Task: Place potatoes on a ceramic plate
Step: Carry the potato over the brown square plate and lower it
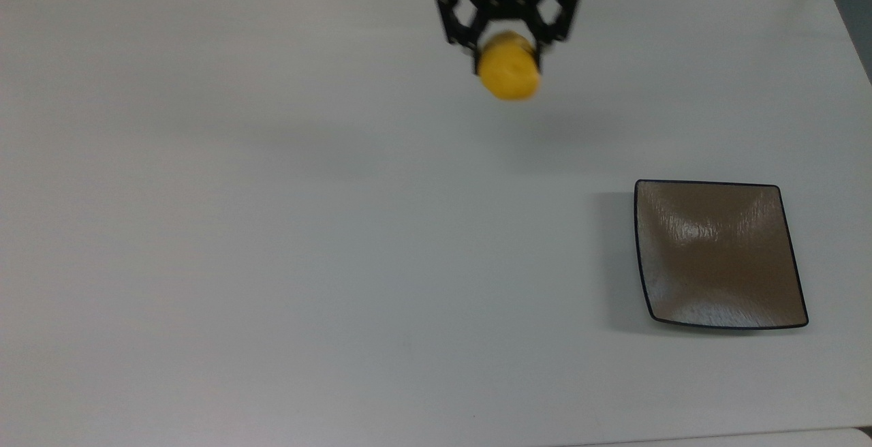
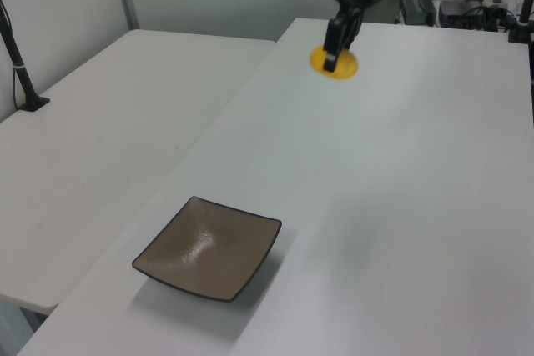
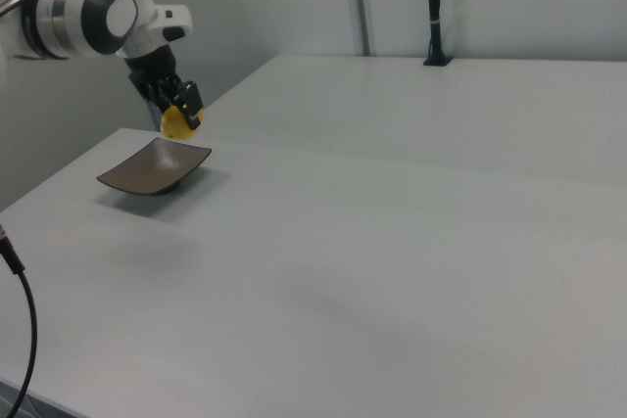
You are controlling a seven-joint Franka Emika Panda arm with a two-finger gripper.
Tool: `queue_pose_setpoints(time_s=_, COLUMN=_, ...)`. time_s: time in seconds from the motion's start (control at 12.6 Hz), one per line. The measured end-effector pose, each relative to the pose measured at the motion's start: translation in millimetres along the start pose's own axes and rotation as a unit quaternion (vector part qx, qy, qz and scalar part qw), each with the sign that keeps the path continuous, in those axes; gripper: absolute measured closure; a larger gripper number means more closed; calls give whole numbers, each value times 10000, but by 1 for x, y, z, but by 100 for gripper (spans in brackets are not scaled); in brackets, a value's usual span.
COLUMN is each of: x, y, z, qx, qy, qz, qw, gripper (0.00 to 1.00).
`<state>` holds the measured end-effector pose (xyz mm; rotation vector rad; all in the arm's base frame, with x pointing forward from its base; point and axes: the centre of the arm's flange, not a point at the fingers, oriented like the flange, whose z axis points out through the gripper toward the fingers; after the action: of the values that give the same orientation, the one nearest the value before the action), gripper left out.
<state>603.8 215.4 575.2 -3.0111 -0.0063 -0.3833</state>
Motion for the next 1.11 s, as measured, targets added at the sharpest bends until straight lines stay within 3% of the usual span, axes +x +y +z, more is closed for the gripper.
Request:
queue_pose_setpoints(time_s=0.48, x=15, y=-112, z=78, qx=823, qy=895, qz=396, qw=9918, gripper=34)
queue_pose_setpoints(time_s=0.72, x=27, y=-125, z=110, qx=1172, qy=1385, qz=448, qw=9824, gripper=34)
queue_pose_setpoints(time_s=1.11, x=7, y=-169, z=200, qx=1637, qy=1761, qz=266, qw=9703, gripper=35)
